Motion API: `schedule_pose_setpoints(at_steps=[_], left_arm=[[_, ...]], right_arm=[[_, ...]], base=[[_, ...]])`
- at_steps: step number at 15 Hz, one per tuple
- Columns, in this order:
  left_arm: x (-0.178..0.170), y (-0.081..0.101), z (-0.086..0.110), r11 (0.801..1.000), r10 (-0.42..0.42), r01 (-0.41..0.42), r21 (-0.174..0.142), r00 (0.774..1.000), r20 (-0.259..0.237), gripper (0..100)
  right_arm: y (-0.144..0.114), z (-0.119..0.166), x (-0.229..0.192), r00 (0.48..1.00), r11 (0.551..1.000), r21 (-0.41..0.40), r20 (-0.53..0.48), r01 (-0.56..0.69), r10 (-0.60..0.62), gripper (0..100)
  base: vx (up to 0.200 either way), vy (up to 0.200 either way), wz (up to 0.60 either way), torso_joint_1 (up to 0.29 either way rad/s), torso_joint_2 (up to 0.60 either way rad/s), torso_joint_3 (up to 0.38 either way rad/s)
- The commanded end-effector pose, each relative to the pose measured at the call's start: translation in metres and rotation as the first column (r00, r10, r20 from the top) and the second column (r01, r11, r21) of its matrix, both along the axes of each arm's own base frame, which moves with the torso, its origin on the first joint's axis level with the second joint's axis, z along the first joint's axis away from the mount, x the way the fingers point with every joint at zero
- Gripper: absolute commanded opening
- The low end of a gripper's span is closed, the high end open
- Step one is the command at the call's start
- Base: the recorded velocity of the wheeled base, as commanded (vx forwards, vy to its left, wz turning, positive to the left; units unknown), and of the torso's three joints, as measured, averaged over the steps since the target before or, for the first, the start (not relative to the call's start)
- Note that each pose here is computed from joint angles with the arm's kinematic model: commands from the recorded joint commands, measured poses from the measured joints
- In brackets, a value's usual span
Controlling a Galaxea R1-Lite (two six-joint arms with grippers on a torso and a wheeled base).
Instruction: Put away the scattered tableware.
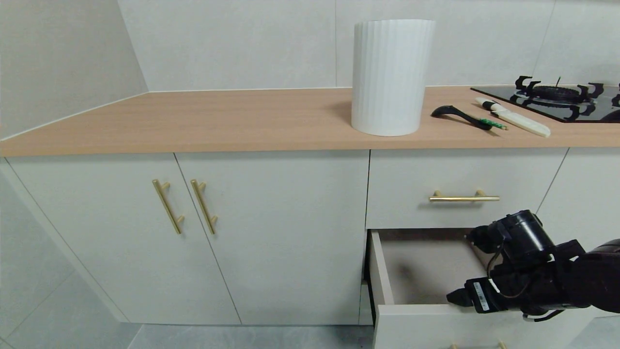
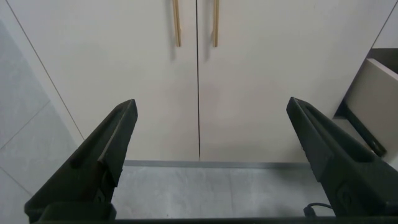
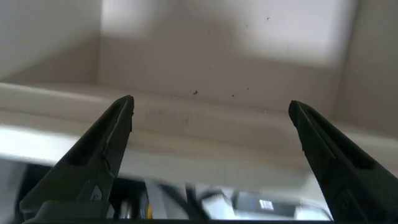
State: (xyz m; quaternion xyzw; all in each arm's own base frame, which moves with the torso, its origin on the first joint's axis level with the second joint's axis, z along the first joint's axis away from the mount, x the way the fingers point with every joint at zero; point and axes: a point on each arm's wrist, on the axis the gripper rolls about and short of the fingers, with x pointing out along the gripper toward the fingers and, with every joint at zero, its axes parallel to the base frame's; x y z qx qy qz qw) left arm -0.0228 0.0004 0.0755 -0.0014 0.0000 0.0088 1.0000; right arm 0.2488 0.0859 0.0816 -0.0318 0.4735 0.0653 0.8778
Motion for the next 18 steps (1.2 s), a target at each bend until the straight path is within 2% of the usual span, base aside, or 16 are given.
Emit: schedule_pose_setpoints(at_steps=[1,11,15,18], left_arm=[[0.000,0.000,0.000,1.000,0.001,-0.001,0.000,1.000,-0.002,100],[0.000,0.000,0.000,1.000,-0.001,0.001,0.000,1.000,-0.002,100],[0.000,0.000,0.000,1.000,0.001,-0.001,0.000,1.000,-0.002,100],[0.000,0.000,0.000,1.000,0.001,-0.001,0.000,1.000,-0.002,100]], right_arm=[[0.001,0.006,-0.003,1.000,1.000,-0.010,-0.001,-0.027,0.027,100],[0.002,0.003,-0.030,0.968,0.978,-0.113,-0.198,-0.175,0.151,100],[0.000,0.000,-0.046,0.912,0.938,-0.165,-0.334,-0.305,0.238,100],[0.000,0.000,-0.047,0.903,0.932,-0.171,-0.353,-0.320,0.245,100]], base=[[0.000,0.000,0.00,0.000,0.00,0.000],[0.000,0.000,0.00,0.000,0.00,0.000],[0.000,0.000,0.00,0.000,0.00,0.000],[0.000,0.000,0.00,0.000,0.00,0.000]])
